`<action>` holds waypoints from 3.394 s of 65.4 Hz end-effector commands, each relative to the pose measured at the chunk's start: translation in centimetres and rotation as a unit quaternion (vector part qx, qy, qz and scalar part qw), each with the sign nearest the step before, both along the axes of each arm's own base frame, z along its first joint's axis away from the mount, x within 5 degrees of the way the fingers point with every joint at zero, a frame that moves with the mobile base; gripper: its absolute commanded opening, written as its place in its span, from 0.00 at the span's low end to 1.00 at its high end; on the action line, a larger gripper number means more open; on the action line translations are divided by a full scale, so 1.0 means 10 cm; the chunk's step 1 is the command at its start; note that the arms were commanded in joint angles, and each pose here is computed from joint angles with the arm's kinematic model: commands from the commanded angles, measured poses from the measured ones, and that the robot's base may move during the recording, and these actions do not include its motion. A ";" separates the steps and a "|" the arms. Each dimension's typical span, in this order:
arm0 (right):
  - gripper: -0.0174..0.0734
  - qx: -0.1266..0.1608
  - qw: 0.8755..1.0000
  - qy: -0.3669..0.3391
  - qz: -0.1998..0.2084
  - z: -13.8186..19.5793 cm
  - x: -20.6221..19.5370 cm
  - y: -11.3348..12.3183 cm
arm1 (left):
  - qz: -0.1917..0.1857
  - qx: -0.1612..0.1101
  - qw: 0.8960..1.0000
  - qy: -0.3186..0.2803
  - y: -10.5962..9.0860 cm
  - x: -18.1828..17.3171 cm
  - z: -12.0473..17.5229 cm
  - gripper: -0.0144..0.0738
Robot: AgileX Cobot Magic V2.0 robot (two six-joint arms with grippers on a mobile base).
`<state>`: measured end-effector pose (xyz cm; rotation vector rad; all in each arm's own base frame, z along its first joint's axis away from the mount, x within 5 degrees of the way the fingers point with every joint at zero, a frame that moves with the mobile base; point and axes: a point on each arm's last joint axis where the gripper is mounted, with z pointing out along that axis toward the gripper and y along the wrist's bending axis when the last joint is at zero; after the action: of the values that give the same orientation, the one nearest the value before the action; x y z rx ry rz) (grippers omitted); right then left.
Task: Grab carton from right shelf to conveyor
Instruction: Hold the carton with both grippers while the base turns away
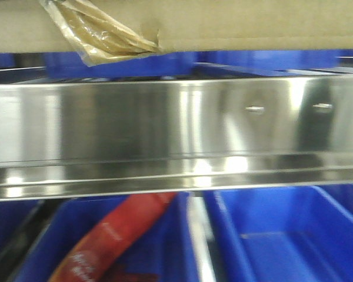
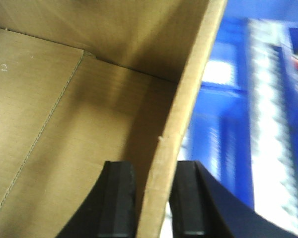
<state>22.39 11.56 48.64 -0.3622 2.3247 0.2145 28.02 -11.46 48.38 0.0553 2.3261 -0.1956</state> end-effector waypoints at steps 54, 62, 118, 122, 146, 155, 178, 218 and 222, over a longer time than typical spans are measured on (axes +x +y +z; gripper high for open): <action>0.12 0.019 0.999 -0.033 0.018 0.06 0.00 0.03 | -0.039 -0.032 0.999 -0.013 -0.11 -0.06 0.06 0.14; 0.12 0.019 0.999 -0.033 0.018 0.06 0.00 0.03 | -0.038 -0.032 0.999 -0.013 -0.10 -0.06 0.06 0.14; 0.12 0.019 0.999 -0.033 0.018 0.06 0.00 0.03 | -0.035 -0.027 0.999 -0.015 -0.09 -0.06 0.06 0.14; 0.12 0.019 0.999 -0.033 0.018 0.06 0.00 0.03 | -0.033 -0.024 0.999 -0.016 -0.09 -0.05 0.06 0.14; 0.12 0.019 0.999 -0.033 0.018 0.06 0.00 0.03 | -0.025 -0.011 0.999 -0.022 -0.06 -0.04 0.06 0.14; 0.12 0.019 0.999 -0.033 0.018 0.06 0.00 0.03 | -0.025 -0.010 0.999 -0.023 -0.06 -0.04 0.06 0.14; 0.12 0.019 0.999 -0.033 0.018 0.06 0.00 0.03 | -0.025 -0.010 0.999 -0.023 -0.06 -0.04 0.06 0.14; 0.12 0.019 0.999 -0.033 0.018 0.06 0.00 0.03 | -0.025 -0.010 0.999 -0.023 -0.06 -0.04 0.06 0.14; 0.12 0.019 0.999 -0.033 0.018 0.06 0.00 0.03 | -0.025 -0.010 0.999 -0.023 -0.06 -0.04 0.06 0.14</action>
<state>22.44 11.58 48.68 -0.3616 2.3174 0.2171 28.07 -11.34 48.42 0.0552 2.3173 -0.1693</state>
